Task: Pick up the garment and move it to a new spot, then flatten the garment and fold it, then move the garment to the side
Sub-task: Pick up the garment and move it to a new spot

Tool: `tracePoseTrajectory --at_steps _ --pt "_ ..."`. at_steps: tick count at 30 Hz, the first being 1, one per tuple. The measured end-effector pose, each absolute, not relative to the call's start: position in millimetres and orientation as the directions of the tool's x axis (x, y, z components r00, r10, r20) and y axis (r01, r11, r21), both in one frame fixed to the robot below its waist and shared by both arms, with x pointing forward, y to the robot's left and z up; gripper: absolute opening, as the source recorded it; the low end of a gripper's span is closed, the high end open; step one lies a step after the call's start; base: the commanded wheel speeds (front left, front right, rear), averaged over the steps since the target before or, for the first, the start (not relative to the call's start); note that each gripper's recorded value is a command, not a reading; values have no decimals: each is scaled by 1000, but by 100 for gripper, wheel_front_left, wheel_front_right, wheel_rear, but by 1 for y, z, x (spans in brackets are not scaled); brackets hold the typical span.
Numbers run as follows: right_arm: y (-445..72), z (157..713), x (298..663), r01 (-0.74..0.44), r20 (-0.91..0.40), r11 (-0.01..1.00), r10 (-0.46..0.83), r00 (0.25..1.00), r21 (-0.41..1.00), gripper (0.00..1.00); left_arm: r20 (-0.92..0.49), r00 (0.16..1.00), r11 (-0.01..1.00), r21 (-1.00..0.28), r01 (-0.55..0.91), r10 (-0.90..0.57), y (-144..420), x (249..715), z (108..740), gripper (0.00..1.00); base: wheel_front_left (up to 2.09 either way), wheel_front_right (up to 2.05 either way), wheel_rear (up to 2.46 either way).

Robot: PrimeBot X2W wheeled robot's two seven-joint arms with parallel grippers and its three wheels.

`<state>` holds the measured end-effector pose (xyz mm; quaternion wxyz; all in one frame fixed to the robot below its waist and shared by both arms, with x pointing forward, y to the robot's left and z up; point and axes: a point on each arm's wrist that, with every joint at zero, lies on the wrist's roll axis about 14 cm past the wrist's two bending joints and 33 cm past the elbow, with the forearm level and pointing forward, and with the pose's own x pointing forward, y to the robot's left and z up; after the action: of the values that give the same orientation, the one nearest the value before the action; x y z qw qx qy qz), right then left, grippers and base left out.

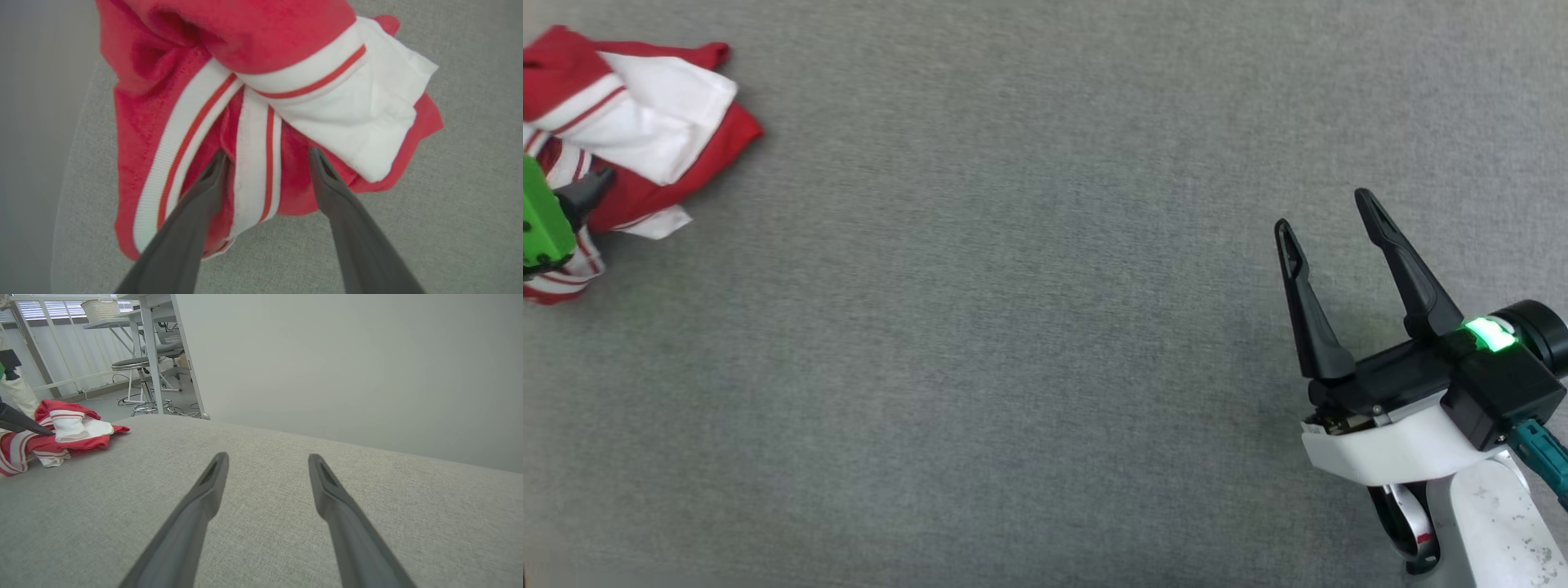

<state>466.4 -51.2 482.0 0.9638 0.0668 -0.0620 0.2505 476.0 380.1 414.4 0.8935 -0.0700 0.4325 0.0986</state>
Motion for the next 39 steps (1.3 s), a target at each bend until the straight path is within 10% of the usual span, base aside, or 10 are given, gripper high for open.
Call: tracePoseTrajectory --at_steps 9,11,12,23,39 --pt "-76 462 471 -429 102 899 420 902 86 100 -874 480 960 -64 -272 77 374 485 360 100 0 0 0" --pt "-79 459 471 -420 93 904 413 906 81 100 -884 463 958 -73 -277 66 373 486 356 11 0 0 0" --pt "-81 458 471 -416 90 906 409 908 79 100 -885 461 957 -78 -278 62 373 487 355 0 0 0 0" --pt "-78 471 470 -420 115 905 411 904 64 100 -802 590 961 -81 -263 94 378 494 381 0 0 0 0" --pt "-78 530 443 -389 220 919 366 904 69 100 -256 960 990 113 -88 114 368 532 569 0 0 0 0"
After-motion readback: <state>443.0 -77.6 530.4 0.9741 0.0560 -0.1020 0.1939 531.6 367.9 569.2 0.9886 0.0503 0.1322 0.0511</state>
